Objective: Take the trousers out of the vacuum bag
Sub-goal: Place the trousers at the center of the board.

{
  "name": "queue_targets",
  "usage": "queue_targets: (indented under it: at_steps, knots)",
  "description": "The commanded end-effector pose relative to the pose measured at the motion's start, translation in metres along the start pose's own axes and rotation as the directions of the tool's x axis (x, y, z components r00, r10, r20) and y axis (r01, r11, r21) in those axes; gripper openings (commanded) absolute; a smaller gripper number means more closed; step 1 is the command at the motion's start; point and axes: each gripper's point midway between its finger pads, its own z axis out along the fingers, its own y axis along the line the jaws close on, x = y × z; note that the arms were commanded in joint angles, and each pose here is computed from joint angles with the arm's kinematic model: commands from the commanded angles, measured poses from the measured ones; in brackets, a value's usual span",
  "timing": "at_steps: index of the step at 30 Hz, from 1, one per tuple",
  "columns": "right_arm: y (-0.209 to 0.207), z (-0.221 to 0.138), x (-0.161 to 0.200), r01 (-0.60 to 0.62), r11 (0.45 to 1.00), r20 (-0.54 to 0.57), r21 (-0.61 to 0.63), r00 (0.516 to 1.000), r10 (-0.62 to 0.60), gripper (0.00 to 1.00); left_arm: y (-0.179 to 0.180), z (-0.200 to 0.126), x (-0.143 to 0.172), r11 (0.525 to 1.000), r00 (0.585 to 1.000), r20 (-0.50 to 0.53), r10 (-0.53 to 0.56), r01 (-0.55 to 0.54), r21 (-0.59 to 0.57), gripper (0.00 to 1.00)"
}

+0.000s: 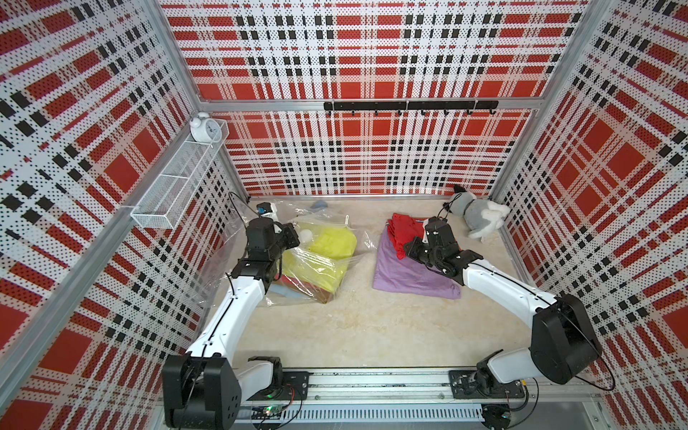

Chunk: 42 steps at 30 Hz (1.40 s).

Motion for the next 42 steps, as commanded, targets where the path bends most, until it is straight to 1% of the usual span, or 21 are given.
queue_targets:
  at_steps: [1,8,12,15,19,22,27,28,31,36,39,41,42]
  knots:
    - [0.029,-0.021,-0.039,0.080,0.996,0.132,-0.028,0.988,-0.076,0.00,0.004,-0.001,-0.012,1.000,0.999,0.040,0.006,-0.005,-0.011,0.00]
    - [0.053,-0.030,-0.083,0.146,0.989,0.215,0.004,0.966,-0.143,0.00,0.002,-0.003,-0.015,1.000,0.999,0.048,0.010,-0.009,-0.007,0.00]
    - [0.064,-0.033,-0.099,0.162,0.987,0.238,0.003,0.958,-0.158,0.00,0.003,-0.004,-0.014,1.000,0.999,0.047,0.013,-0.013,-0.007,0.00]
    - [0.070,-0.035,-0.104,0.166,0.986,0.248,-0.002,0.955,-0.160,0.00,0.003,-0.003,-0.013,1.000,0.999,0.043,0.015,-0.015,-0.008,0.00]
    - [0.066,-0.031,-0.097,0.156,0.988,0.226,-0.004,0.962,-0.151,0.00,0.005,-0.003,-0.010,1.000,0.999,0.035,0.015,-0.015,-0.009,0.00]
    - [0.056,-0.021,-0.080,0.132,0.991,0.177,-0.015,0.976,-0.128,0.00,0.005,-0.002,-0.009,1.000,0.999,0.032,0.015,-0.015,-0.009,0.00]
    - [0.041,-0.004,-0.041,0.096,0.995,0.092,-0.033,0.992,-0.092,0.01,0.005,-0.001,-0.009,1.000,0.999,0.028,0.016,-0.015,-0.011,0.00]
    - [0.039,-0.001,-0.033,0.089,0.995,0.069,-0.039,0.994,-0.086,0.03,0.005,-0.001,-0.009,1.000,0.999,0.030,0.016,-0.016,-0.010,0.00]
    - [0.035,0.012,-0.005,0.062,0.996,-0.008,-0.071,0.998,-0.062,0.18,0.005,0.002,-0.007,1.000,1.000,0.022,0.014,-0.014,-0.009,0.00]
    - [0.033,0.023,0.038,0.038,0.992,-0.136,-0.123,0.989,-0.055,0.38,0.005,0.002,-0.009,1.000,1.000,0.024,0.012,-0.012,-0.009,0.00]
    - [0.033,0.022,0.062,0.079,0.985,-0.209,-0.152,0.972,-0.110,0.45,0.005,0.001,-0.010,1.000,1.000,0.025,0.012,-0.012,-0.014,0.00]
    - [0.028,0.017,0.077,0.123,0.979,-0.239,-0.163,0.958,-0.160,0.52,0.005,0.001,-0.011,1.000,1.000,0.026,0.016,-0.016,-0.016,0.00]
    - [0.025,0.013,0.085,0.138,0.976,-0.256,-0.168,0.950,-0.179,0.54,0.005,0.000,-0.012,1.000,0.999,0.026,0.020,-0.020,-0.020,0.00]
